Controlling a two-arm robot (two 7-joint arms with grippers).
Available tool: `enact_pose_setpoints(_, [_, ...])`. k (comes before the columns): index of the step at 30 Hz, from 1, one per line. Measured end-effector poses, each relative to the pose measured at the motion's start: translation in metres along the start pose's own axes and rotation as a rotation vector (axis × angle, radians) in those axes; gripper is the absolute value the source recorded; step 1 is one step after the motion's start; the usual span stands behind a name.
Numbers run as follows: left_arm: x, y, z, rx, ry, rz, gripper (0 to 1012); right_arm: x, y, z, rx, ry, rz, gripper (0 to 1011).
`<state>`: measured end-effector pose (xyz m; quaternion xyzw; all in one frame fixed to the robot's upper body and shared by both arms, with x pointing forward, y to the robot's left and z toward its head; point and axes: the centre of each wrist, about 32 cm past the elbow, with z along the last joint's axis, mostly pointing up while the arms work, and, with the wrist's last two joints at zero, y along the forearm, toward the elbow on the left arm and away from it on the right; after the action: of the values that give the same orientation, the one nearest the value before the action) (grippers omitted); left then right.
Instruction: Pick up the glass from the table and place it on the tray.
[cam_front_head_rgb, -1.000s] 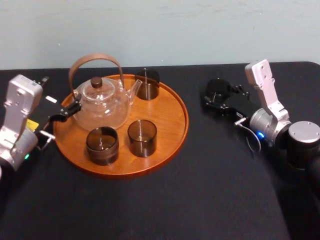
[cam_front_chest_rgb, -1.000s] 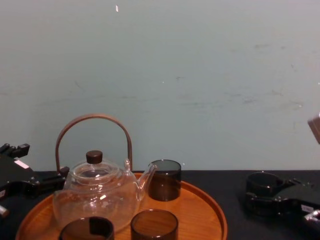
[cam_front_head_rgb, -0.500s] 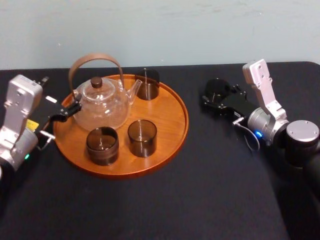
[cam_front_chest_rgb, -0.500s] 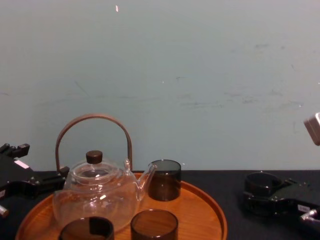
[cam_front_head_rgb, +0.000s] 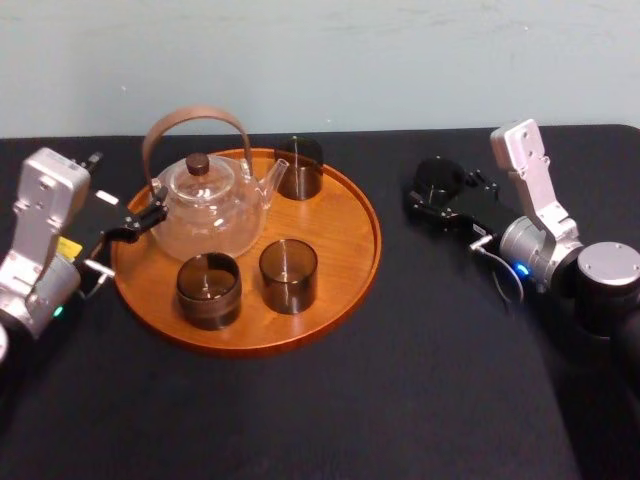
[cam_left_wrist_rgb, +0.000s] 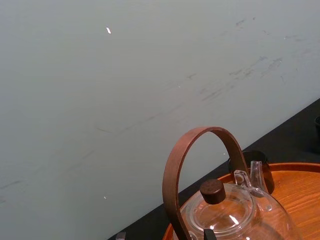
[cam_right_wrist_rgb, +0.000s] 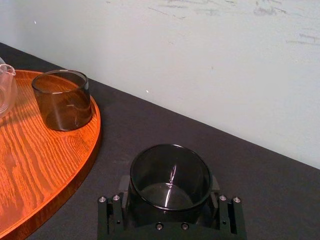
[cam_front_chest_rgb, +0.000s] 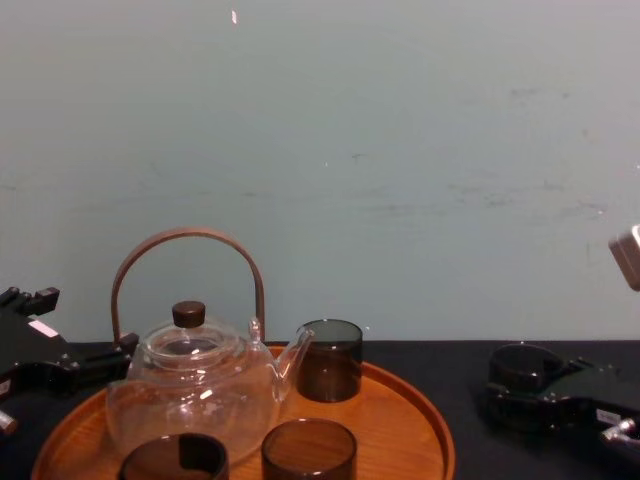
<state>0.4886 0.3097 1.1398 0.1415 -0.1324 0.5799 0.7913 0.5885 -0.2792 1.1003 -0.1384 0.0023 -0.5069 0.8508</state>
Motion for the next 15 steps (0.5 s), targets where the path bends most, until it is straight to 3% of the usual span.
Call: enact_pose_setpoints(15, [0.0, 0.0, 0.0, 0.0, 0.0, 0.0, 1010, -0.0006, -0.0052, 0.0022, 0.024, -0.015, 0.036, 916])
